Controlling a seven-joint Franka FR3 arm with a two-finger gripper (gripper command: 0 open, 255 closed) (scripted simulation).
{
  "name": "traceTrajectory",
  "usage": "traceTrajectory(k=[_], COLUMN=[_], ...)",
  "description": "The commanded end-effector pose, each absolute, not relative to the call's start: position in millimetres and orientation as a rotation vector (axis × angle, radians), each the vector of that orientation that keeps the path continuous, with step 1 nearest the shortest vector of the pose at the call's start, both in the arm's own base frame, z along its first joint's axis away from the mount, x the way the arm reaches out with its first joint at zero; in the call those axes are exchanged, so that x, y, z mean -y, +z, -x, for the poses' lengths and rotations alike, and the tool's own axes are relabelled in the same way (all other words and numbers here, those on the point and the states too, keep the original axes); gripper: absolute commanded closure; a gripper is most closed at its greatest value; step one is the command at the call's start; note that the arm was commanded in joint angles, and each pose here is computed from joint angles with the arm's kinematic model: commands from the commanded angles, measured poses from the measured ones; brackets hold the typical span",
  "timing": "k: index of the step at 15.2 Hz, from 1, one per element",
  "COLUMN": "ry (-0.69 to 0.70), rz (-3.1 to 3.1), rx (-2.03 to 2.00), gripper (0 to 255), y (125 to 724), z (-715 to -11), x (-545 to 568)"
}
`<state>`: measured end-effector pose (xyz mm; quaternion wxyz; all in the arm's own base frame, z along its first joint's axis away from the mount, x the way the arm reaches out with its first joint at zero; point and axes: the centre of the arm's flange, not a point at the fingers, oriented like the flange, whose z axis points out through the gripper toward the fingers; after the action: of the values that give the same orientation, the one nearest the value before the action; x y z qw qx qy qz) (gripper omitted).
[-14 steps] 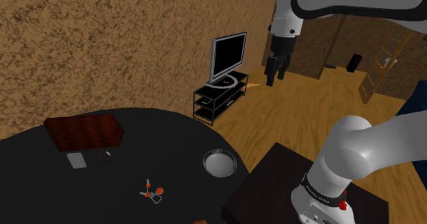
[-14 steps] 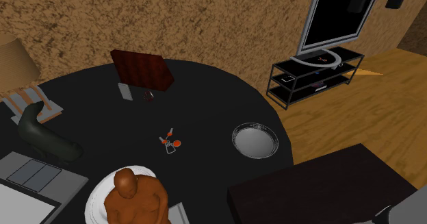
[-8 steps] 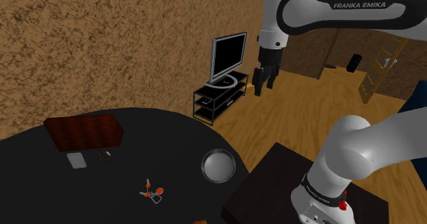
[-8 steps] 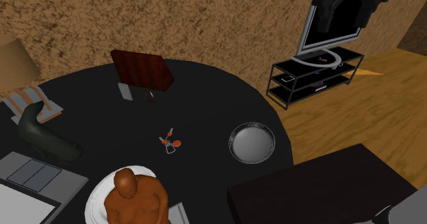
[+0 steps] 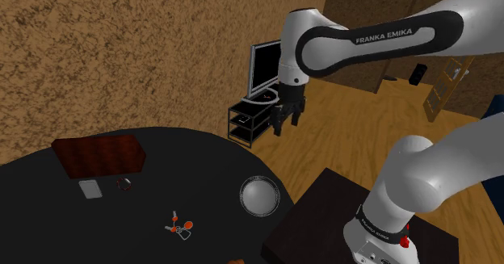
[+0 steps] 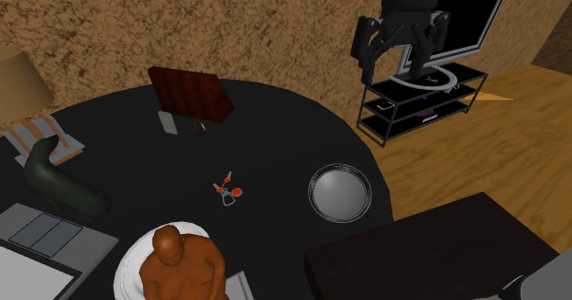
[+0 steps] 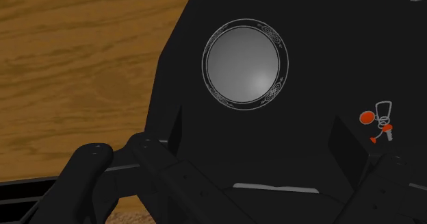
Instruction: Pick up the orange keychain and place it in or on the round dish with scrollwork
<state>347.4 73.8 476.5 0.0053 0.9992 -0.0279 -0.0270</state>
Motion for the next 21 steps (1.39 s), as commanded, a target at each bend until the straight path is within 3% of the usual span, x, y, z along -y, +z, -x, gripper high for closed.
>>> traceTrajectory(k=[1,21], ry=[-0.078,-0.041], rz=[-3.13,-3.128], rx=[0.101,0.213], gripper=[0,0], y=[461,283], z=[-358,-468], x=[-88,-246])
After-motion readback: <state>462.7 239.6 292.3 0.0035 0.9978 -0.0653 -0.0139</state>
